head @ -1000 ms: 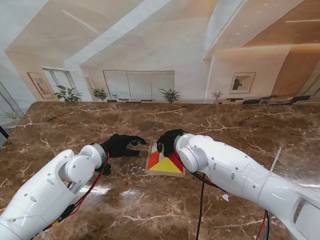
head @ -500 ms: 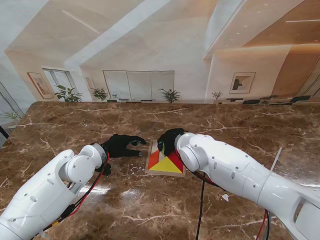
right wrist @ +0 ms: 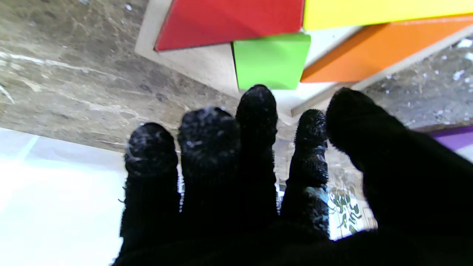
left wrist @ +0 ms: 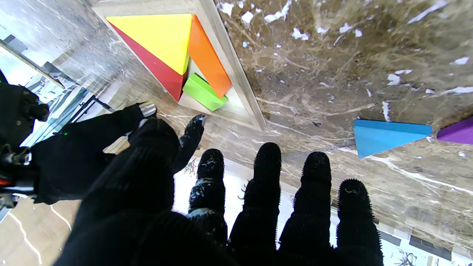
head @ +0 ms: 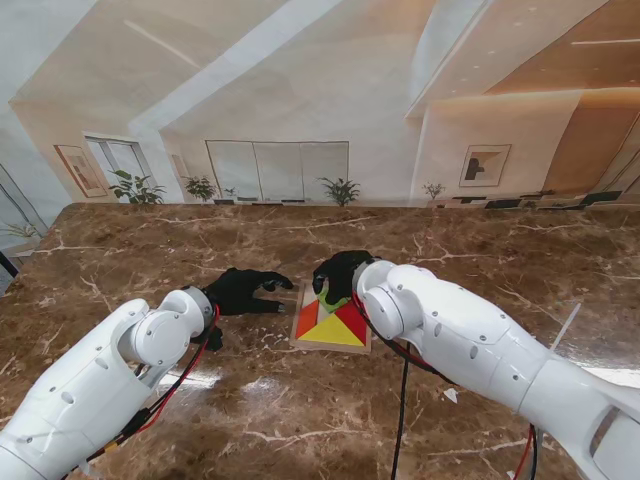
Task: Assemble the tangram pieces into a square
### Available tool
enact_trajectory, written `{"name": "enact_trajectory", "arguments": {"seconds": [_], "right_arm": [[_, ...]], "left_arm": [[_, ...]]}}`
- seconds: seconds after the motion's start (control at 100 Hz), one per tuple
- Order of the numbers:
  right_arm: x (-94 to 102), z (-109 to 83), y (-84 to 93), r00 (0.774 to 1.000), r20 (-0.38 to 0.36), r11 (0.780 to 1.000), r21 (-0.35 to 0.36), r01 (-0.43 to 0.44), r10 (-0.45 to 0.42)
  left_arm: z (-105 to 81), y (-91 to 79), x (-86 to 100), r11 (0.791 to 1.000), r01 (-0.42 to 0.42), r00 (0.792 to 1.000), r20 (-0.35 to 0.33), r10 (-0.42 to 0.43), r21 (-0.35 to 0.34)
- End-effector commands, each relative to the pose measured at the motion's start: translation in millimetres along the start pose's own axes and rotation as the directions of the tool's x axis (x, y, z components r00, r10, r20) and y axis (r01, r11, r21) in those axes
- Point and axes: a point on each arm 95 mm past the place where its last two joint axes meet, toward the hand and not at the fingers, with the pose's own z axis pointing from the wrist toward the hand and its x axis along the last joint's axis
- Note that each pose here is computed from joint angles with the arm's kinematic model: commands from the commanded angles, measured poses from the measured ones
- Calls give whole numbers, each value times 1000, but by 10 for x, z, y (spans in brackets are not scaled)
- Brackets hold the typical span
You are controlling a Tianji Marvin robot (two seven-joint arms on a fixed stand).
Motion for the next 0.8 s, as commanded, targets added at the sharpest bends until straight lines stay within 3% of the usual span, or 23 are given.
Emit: {"name": "enact_trajectory", "arguments": {"seconds": [0.0,0.33,0.79], "right_arm": [[28,-36,27,1000,-13,1000,-8,-6,6],[75,-255,272,995,-46,989,-110,-94,89],[124,-670,493,979,-108,955,-225,-191,170]], "left_arm": [[3,23,-9,1000,0,1000,4,0,-2],[7,20,-6,1000,-9,1000,2,9,4],[3,-8,30,1000,-28,1000,-7,28,0]]}}
